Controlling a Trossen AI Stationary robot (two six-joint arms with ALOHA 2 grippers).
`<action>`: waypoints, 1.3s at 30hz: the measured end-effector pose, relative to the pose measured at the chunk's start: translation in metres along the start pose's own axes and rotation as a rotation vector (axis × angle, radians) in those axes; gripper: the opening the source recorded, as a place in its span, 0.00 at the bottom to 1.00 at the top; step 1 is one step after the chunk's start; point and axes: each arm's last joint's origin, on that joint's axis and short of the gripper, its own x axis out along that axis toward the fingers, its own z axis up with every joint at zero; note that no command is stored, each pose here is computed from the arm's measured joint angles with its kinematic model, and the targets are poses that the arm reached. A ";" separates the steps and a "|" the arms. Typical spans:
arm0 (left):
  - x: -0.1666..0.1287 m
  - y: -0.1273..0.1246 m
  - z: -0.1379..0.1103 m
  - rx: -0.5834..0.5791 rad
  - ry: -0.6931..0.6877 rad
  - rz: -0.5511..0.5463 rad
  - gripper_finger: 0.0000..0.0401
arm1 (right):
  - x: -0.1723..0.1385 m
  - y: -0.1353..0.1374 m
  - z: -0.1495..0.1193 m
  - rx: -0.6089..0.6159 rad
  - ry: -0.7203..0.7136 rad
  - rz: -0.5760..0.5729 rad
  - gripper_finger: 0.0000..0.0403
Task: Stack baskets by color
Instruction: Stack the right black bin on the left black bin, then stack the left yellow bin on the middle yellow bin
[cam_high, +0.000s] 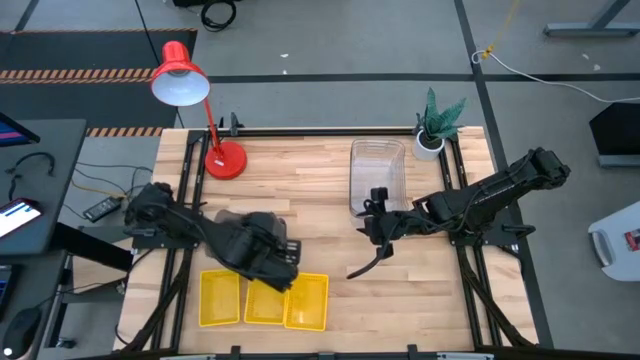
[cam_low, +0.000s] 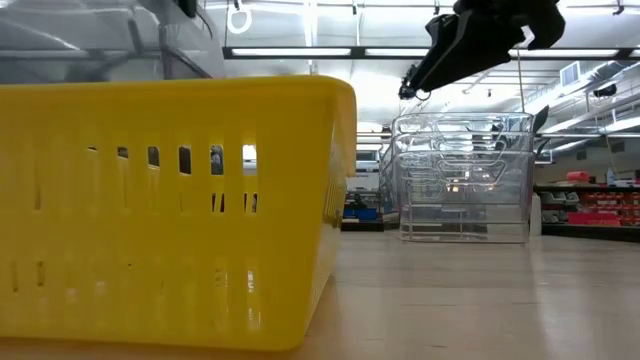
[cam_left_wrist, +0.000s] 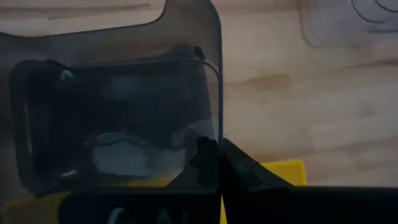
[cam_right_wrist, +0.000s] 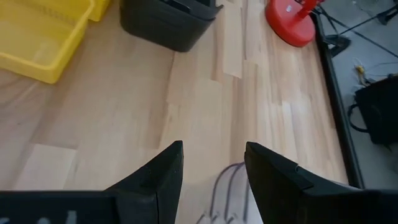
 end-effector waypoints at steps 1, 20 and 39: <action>0.004 -0.002 -0.001 0.001 -0.008 0.010 0.01 | 0.000 0.000 0.000 0.000 -0.002 0.010 0.44; 0.049 -0.023 -0.003 0.061 0.031 0.162 0.25 | -0.003 0.007 -0.001 -0.023 0.001 0.065 0.44; 0.044 -0.021 -0.014 0.772 0.272 0.108 0.39 | -0.003 0.007 0.001 -0.045 -0.017 0.052 0.44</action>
